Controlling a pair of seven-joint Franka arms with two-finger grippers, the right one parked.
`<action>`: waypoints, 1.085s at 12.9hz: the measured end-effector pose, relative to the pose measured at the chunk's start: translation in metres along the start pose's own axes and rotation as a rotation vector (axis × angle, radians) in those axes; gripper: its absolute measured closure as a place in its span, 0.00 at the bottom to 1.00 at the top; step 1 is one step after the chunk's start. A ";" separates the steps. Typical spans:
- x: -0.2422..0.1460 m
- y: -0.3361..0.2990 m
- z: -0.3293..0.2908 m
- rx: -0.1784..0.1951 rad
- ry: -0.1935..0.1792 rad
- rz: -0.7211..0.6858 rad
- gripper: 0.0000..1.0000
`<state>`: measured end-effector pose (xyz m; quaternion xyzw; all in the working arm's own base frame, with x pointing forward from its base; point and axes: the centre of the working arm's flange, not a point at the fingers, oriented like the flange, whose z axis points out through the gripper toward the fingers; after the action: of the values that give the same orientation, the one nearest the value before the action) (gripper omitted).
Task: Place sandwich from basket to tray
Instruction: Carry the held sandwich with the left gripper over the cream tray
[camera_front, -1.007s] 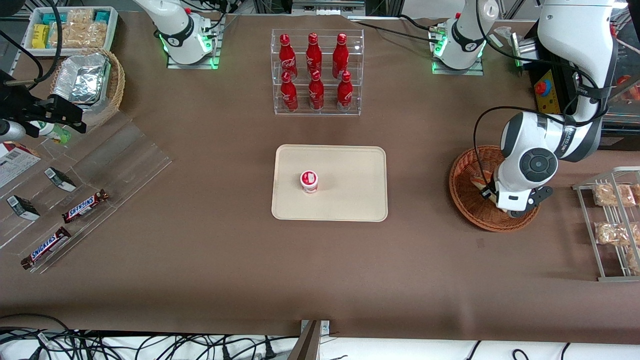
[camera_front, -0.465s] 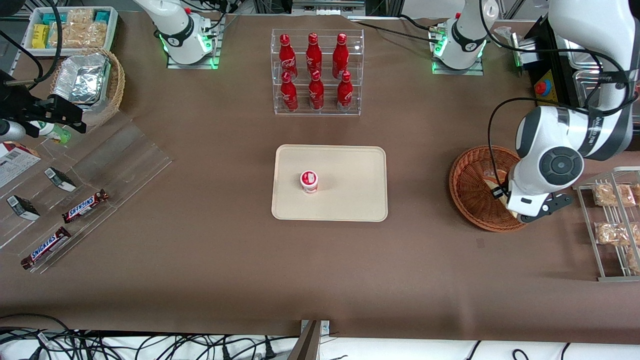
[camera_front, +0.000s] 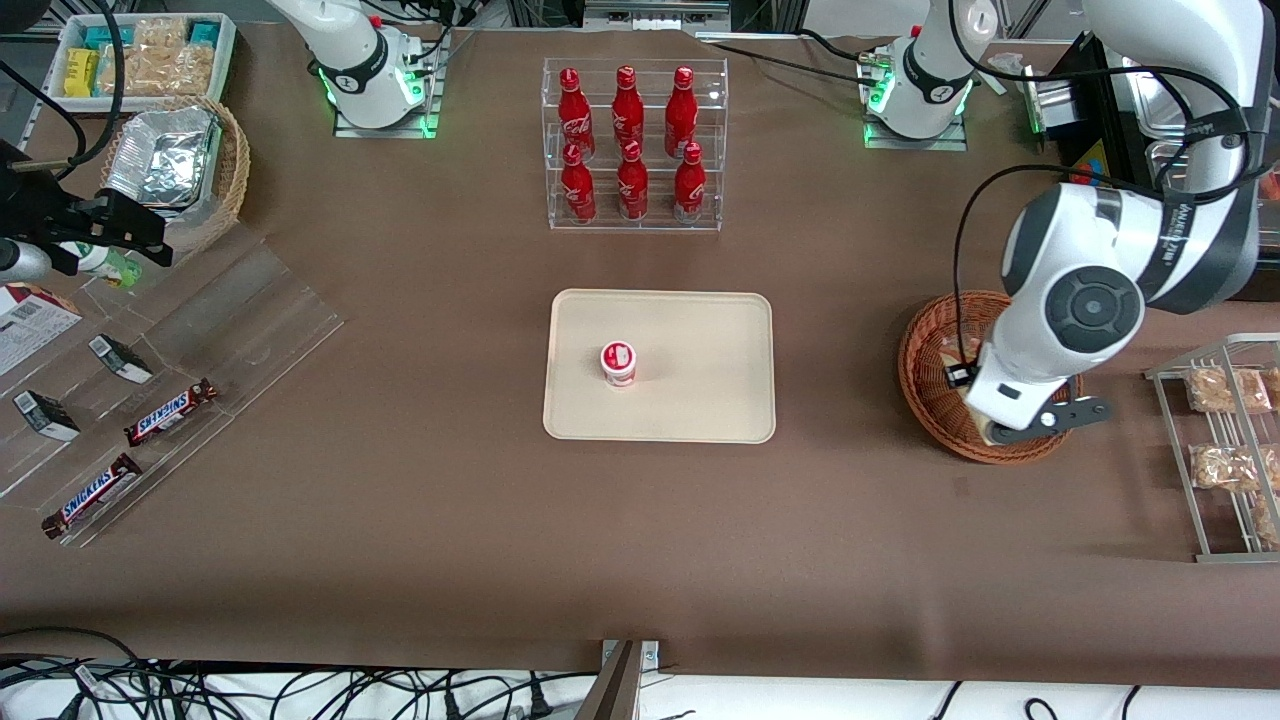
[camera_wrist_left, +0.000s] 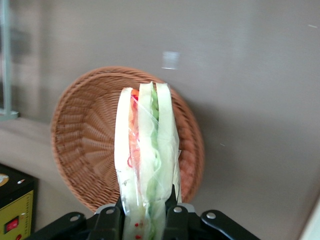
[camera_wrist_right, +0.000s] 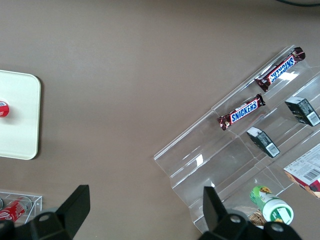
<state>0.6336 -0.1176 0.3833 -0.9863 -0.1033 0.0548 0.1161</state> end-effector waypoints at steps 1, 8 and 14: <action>-0.007 0.016 -0.006 -0.014 0.005 0.036 0.70; -0.075 0.126 -0.041 -0.117 0.005 0.243 0.68; -0.117 0.216 -0.006 -0.160 0.001 0.251 0.68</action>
<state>0.5622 -0.3501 0.3467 -0.9976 0.0167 0.0599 0.0296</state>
